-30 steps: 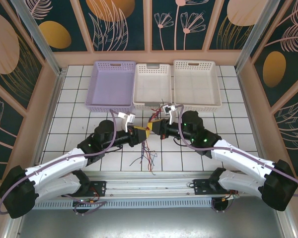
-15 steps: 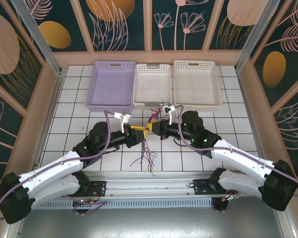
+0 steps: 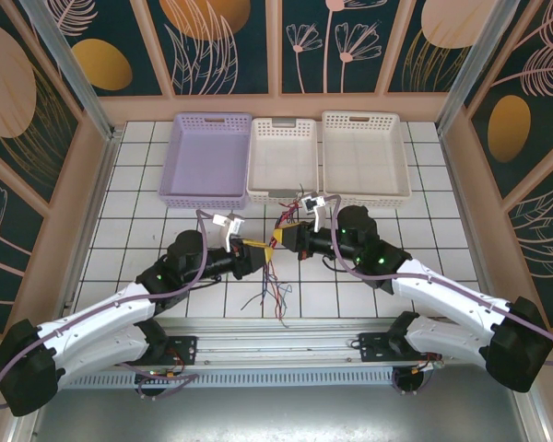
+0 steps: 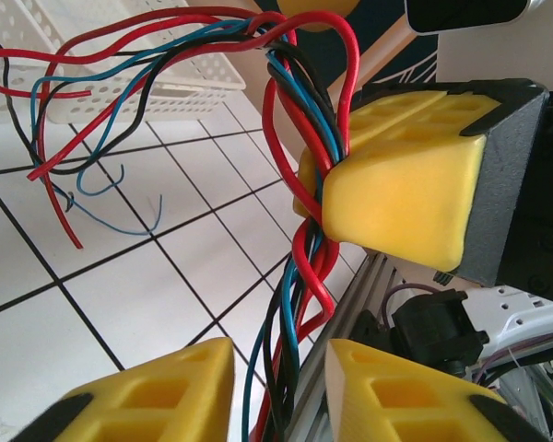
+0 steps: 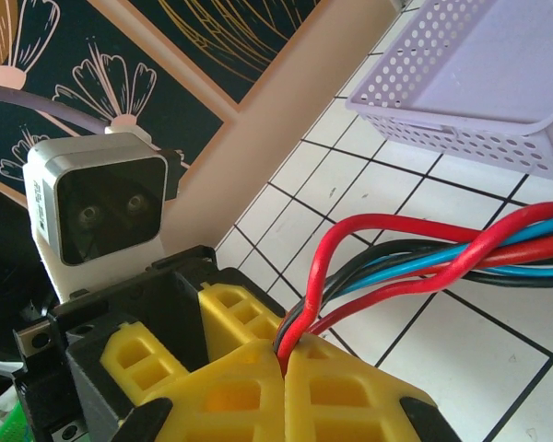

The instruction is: Untangle the cables

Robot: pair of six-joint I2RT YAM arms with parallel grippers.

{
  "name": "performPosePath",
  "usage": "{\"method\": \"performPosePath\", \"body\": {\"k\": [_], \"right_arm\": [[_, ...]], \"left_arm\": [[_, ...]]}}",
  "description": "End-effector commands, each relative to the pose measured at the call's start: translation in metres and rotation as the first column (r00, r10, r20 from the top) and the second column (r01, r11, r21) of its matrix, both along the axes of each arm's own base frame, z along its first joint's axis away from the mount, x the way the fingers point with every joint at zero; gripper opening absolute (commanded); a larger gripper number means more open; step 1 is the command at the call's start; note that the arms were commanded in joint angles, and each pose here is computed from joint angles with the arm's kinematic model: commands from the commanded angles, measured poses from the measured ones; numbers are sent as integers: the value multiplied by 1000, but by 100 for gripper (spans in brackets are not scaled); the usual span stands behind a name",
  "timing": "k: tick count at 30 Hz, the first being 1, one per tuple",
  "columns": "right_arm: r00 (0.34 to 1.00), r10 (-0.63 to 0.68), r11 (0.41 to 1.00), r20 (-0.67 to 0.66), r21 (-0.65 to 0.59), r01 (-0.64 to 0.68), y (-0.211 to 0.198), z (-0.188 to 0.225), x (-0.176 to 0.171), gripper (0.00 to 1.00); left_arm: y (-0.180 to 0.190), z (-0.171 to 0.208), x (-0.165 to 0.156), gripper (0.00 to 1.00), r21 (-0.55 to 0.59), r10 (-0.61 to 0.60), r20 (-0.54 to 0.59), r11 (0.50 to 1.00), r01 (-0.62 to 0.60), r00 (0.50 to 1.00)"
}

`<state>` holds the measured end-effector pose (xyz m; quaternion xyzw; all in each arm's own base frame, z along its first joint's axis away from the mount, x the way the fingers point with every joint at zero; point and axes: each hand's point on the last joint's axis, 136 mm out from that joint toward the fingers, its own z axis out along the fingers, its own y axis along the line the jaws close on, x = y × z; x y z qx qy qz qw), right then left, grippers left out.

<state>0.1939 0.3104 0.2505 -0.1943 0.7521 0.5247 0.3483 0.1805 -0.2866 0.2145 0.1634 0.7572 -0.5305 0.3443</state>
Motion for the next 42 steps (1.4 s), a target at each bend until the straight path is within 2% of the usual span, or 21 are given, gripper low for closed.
{"method": "performPosePath", "body": {"k": [1, 6, 10, 18, 19, 21, 23, 27, 34, 42], "right_arm": [[997, 41, 997, 69, 61, -45, 4, 31, -8, 0], [997, 47, 997, 66, 64, -51, 5, 30, -9, 0], [997, 50, 997, 56, 60, -53, 5, 26, -10, 0], [997, 70, 995, 42, 67, -72, 5, 20, -15, 0], [996, 74, 995, 43, 69, -77, 5, 20, -16, 5], [996, 82, 993, 44, 76, -85, 4, 21, -18, 21], [994, 96, 991, 52, 87, -101, 4, 22, -21, 30], [990, 123, 985, 70, 116, -131, 2, 28, -29, 36], [988, 143, 983, 52, 105, -148, 3, 18, -33, 37], [994, 106, 992, 37, 69, -108, 6, 6, -24, 36]], "left_arm": [[-2, 7, -5, 27, -29, -24, 23, 999, 25, 999], [-3, 9, -4, 17, -38, -29, 25, 999, 30, 999], [-4, 11, -5, 0, -60, -31, 26, 998, 33, 999], [5, 21, -5, 0, -148, 15, 43, 989, -8, 999], [6, 22, -5, 0, -154, 23, 42, 988, -16, 999], [10, 22, -3, 0, -160, 48, 44, 986, -40, 998], [11, 22, -2, 0, -161, 58, 46, 986, -50, 997], [12, 22, 0, 0, -165, 70, 41, 984, -62, 997], [13, 24, 3, 0, -170, 85, 42, 982, -77, 995], [9, 27, 1, 0, -186, 65, 36, 981, -57, 997]]}}
